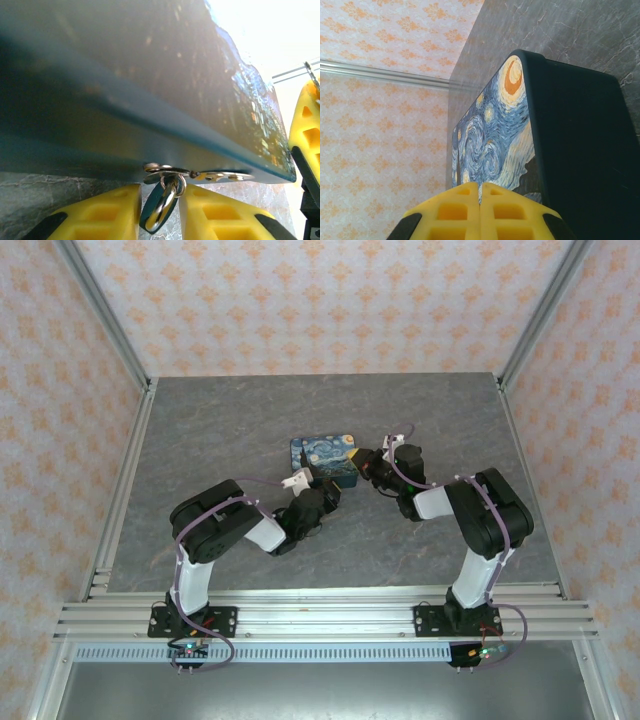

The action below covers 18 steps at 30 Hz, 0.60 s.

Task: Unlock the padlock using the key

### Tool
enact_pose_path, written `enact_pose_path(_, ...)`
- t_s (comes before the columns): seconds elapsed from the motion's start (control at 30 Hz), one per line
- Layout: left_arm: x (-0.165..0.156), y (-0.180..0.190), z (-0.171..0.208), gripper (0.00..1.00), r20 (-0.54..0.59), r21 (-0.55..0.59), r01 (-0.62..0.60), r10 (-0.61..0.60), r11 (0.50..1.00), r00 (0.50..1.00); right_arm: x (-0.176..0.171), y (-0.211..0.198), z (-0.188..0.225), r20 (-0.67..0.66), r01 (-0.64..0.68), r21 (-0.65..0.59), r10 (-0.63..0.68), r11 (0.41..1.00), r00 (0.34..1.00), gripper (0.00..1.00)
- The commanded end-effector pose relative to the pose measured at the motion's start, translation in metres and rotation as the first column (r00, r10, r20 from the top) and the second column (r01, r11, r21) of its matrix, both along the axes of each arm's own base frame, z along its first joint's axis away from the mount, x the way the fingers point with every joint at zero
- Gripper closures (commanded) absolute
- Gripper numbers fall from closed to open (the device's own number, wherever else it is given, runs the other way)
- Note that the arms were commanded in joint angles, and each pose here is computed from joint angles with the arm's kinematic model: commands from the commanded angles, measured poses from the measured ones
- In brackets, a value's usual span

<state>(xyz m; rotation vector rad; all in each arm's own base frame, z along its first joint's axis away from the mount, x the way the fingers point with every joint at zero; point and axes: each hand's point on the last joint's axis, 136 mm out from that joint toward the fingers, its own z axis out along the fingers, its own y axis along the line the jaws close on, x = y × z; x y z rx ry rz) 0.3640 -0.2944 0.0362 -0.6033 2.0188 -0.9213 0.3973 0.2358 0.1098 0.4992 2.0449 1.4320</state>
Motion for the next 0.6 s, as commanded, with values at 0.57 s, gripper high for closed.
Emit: enact_pose_path(0.57,-0.013,0.004,-0.002,1.0,-0.123,0.072,0.075,-0.066,0.995,0.99,-0.015,0.006,0.016,-0.042,-0.069,-0.002,0.069,0.998,0.997,1.0)
